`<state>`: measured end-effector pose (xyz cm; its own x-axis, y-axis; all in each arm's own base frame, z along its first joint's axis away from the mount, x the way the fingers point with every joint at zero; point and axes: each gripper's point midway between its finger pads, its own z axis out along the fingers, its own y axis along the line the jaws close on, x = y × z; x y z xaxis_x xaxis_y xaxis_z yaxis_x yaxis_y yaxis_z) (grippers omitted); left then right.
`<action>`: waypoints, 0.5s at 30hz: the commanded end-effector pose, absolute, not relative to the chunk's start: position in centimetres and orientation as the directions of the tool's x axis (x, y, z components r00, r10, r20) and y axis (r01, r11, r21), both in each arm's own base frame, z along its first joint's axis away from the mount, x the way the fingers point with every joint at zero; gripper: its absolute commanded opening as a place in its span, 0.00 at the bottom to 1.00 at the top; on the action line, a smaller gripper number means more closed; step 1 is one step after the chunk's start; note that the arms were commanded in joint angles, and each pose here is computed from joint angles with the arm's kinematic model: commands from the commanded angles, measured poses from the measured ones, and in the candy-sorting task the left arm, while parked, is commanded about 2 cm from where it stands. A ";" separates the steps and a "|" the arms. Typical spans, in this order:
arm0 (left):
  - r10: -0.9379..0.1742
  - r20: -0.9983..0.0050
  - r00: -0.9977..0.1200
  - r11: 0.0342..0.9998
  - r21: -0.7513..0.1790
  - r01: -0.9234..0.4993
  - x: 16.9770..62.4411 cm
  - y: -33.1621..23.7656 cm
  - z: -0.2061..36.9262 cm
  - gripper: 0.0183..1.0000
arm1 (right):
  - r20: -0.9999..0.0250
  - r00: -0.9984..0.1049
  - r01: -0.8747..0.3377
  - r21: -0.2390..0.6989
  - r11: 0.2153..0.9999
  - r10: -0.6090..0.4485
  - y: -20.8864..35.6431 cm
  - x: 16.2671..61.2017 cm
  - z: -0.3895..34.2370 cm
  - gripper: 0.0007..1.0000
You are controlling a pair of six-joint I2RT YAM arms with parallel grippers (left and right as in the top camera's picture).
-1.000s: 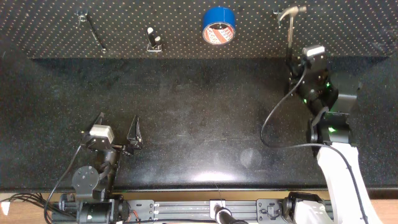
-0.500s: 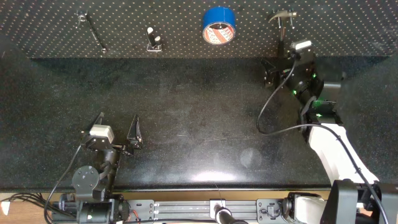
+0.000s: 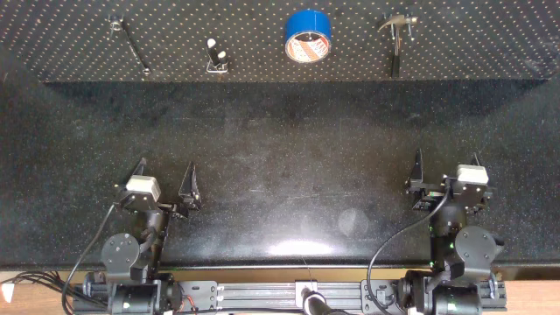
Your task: Place Tools Onto Pegboard
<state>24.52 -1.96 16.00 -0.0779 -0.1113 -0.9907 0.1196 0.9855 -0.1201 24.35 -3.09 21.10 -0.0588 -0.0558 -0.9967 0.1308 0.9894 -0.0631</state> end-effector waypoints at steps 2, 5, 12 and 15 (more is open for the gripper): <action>-0.120 -0.990 -0.079 0.983 -0.129 0.132 24.5 -2.2 16.0 0.99 | -0.996 -0.072 0.085 -0.053 0.995 -0.047 -2.3 24.5 15.8 0.98; -0.120 -0.990 -0.079 0.983 -0.129 0.132 24.5 -2.2 16.0 0.99 | -0.996 -0.072 0.085 -0.053 0.995 -0.047 -2.3 24.5 15.8 0.98; -0.120 -0.990 -0.079 0.983 -0.129 0.132 24.5 -2.2 16.0 0.99 | -0.996 -0.072 0.085 -0.053 0.995 -0.047 -2.3 24.5 15.8 0.98; -0.120 -0.990 -0.079 0.983 -0.129 0.132 24.5 -2.2 16.0 0.99 | -0.996 -0.072 0.085 -0.053 0.995 -0.047 -2.3 24.5 15.8 0.98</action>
